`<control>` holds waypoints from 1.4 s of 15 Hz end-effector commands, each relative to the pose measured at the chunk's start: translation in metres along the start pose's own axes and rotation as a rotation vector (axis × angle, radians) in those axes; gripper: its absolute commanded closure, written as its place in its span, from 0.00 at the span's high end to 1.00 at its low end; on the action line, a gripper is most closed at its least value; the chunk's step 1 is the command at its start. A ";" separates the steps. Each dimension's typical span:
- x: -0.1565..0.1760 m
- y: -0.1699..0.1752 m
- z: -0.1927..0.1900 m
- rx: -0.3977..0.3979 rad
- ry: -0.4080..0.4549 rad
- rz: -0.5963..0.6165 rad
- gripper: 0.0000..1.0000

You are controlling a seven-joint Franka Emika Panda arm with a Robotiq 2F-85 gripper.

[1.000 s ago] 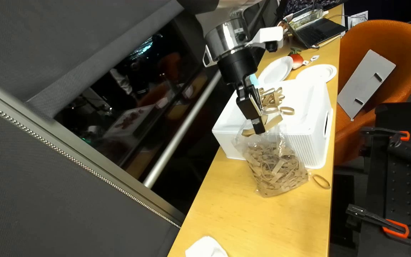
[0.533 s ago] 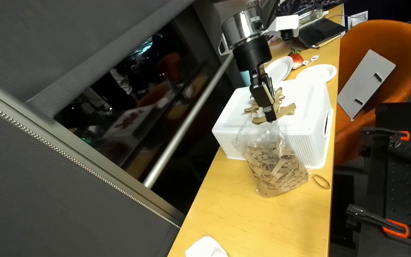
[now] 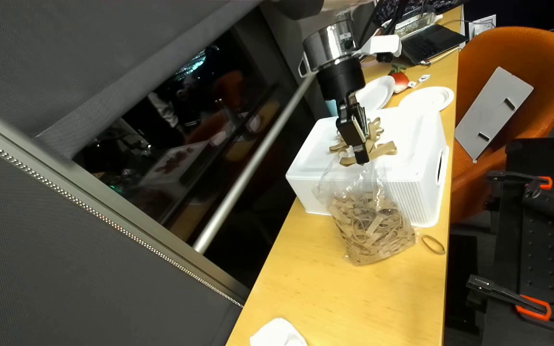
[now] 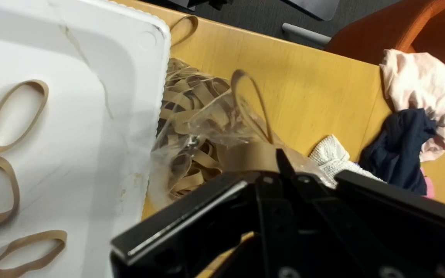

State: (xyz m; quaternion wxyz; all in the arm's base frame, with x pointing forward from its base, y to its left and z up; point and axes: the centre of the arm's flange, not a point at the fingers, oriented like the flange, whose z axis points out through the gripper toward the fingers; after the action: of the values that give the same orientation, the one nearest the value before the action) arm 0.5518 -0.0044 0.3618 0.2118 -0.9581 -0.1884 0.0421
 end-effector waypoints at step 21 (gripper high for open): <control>0.058 0.018 0.022 0.016 -0.001 -0.065 0.42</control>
State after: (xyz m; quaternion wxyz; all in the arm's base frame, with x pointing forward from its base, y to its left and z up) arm 0.5996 0.0087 0.3278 0.2173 -0.9514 -0.2141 0.0428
